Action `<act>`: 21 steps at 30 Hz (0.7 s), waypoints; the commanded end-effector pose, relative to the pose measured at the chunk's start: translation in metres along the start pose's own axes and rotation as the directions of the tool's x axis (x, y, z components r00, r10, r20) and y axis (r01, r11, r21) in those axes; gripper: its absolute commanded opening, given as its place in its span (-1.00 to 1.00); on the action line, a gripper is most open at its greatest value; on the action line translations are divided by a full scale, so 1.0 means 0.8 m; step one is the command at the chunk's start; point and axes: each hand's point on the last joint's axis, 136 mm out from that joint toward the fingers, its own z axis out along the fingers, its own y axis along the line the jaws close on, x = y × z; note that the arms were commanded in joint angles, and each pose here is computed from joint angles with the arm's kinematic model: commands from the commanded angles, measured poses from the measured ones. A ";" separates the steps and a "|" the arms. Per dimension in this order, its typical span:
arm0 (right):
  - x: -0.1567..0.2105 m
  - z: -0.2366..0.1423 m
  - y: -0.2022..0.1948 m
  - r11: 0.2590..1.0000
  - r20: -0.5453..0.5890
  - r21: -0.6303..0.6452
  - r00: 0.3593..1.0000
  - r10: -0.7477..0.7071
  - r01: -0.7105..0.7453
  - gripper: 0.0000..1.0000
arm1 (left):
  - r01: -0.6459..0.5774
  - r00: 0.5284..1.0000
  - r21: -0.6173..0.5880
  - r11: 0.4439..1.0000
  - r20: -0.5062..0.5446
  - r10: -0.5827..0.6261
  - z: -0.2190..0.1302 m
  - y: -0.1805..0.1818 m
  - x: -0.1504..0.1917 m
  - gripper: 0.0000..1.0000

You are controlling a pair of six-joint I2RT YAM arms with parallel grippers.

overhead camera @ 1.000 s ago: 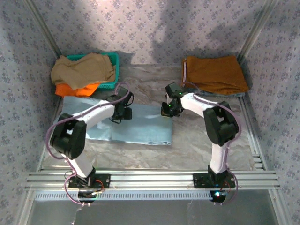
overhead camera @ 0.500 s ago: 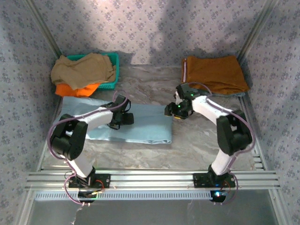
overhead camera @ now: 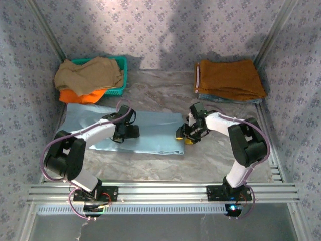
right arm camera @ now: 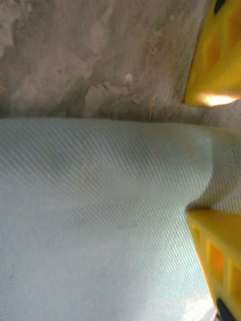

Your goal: Fold and stack the trousers

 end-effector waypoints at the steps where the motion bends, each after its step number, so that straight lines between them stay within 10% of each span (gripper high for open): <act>1: 0.014 0.012 0.027 0.990 -0.058 -0.136 0.998 0.024 -0.032 -0.23 | 0.013 1.000 -0.023 1.000 -0.007 -0.013 0.000 0.011 0.007 0.66; 5: 0.005 -0.002 0.009 0.991 -0.017 -0.106 0.997 0.079 -0.080 -1.00 | 0.013 1.000 -0.026 1.000 0.006 -0.013 -0.005 0.013 0.002 0.66; 21: -0.031 -0.235 -0.202 0.840 0.430 0.275 0.842 0.327 -0.467 -1.00 | 0.127 0.990 -0.058 0.990 0.074 -0.123 -0.052 0.029 -0.053 0.67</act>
